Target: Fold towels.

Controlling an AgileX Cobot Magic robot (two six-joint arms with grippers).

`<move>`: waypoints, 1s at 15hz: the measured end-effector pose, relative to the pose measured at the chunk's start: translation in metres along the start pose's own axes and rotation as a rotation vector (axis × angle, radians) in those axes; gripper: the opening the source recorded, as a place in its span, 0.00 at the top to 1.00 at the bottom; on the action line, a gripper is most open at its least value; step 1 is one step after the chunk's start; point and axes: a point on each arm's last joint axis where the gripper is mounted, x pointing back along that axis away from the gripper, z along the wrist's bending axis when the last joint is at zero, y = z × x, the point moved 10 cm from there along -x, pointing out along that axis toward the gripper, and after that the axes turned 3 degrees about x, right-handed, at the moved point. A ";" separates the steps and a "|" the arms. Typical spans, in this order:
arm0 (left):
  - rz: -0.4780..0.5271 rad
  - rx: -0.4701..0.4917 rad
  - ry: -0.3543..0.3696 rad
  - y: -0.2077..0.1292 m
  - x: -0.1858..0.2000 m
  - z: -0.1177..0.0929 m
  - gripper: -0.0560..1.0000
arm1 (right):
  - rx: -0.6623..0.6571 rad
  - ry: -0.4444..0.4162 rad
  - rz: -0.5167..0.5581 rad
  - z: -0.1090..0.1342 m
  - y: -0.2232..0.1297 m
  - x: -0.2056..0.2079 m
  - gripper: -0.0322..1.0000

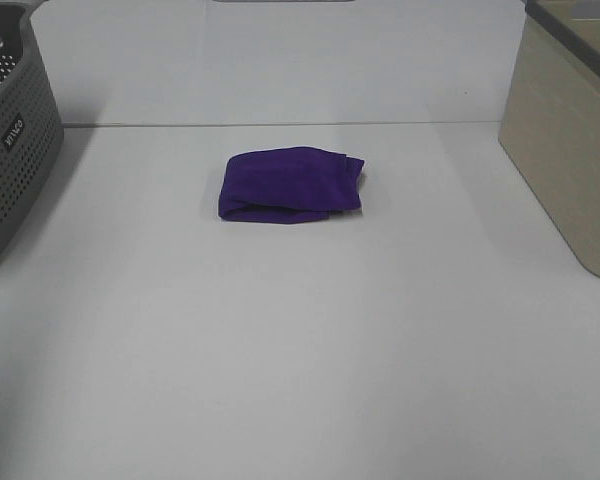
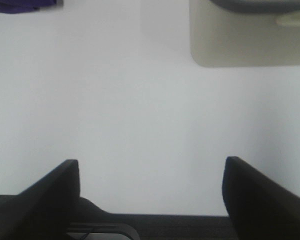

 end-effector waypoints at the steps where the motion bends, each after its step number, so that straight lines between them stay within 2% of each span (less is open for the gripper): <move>1: -0.054 -0.004 0.011 -0.028 0.010 -0.002 0.27 | -0.012 -0.033 -0.018 -0.006 -0.029 0.003 0.19; 2: -0.080 -0.005 0.014 -0.056 0.012 -0.004 0.27 | -0.008 -0.064 -0.044 -0.011 -0.052 0.003 0.18; 3: -0.092 -0.006 0.015 -0.067 0.012 -0.005 0.27 | -0.004 -0.073 -0.080 -0.012 -0.059 0.006 0.17; 5: -0.188 -0.008 0.018 -0.104 0.019 -0.011 0.27 | 0.031 -0.086 -0.214 -0.013 -0.079 0.014 0.17; 8: -0.295 -0.013 0.025 -0.135 0.024 -0.014 0.27 | 0.058 -0.071 -0.405 -0.007 -0.103 0.030 0.17; 11: -0.272 -0.011 0.018 -0.140 0.016 -0.015 0.27 | 0.060 -0.068 -0.484 -0.005 -0.111 0.031 0.19; 13: -0.319 -0.003 -0.004 -0.132 0.016 -0.019 0.27 | 0.060 -0.066 -0.458 -0.006 -0.115 0.017 0.19; 15: -0.373 0.018 -0.056 -0.122 0.012 -0.028 0.27 | 0.061 -0.068 -0.484 -0.007 -0.110 0.015 0.19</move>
